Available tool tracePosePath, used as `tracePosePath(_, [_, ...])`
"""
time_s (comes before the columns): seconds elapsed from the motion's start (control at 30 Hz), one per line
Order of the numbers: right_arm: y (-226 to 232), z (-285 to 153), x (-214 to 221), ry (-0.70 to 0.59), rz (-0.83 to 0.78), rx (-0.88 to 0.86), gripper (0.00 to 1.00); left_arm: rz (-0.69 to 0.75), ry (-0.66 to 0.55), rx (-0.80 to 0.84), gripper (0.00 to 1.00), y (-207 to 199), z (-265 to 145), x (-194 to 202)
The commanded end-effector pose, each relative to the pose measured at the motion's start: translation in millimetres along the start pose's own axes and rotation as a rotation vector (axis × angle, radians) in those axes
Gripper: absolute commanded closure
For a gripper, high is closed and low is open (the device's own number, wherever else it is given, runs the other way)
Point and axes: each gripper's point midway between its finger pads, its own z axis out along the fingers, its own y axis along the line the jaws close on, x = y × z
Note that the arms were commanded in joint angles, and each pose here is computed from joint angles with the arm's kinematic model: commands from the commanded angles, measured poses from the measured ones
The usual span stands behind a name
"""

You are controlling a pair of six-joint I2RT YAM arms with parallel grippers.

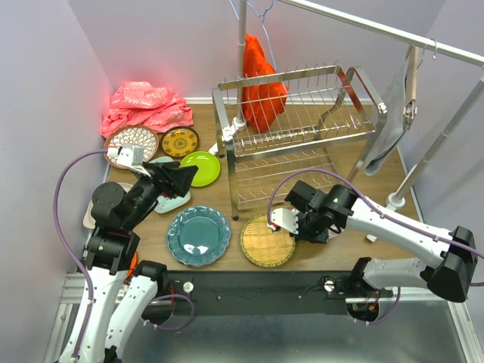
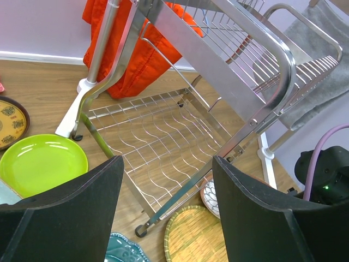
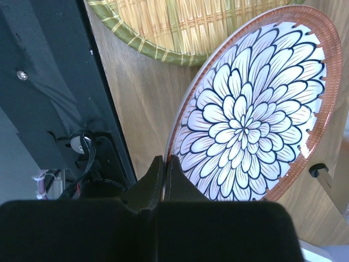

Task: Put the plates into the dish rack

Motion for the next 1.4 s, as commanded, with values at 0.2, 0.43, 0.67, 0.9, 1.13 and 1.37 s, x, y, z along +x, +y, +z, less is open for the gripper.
tracePosePath(0.2, [19.0, -38.4, -20.6, -0.151, -0.038, -0.057, 0.99, -0.116, 0.041, 0.121, 0.23, -23.4, -6.4, 13.6])
tracePosePath(0.43, [22.8, -58.8, -33.8, -0.261, -0.06, -0.045, 0.99, -0.36, 0.076, 0.218, 0.22, -42.9, -32.4, 40.3])
tracePosePath(0.67, [26.2, -74.0, -47.0, -0.351, -0.064, -0.043, 0.99, -0.552, 0.128, 0.24, 0.21, -51.1, -49.5, 57.8])
tracePosePath(0.9, [21.3, -85.3, -63.8, -0.425, -0.071, -0.022, 0.99, -0.762, 0.408, 0.212, 0.21, -47.4, -52.3, 115.7])
tracePosePath(1.13, [16.5, -102.0, -86.5, -0.507, -0.077, -0.012, 0.99, -0.867, 0.533, 0.149, 0.2, -38.8, -53.9, 144.8])
tracePosePath(1.37, [14.0, -108.2, -108.4, -0.557, -0.104, -0.036, 0.99, -0.976, 0.635, 0.035, 0.18, -24.9, -52.2, 173.1])
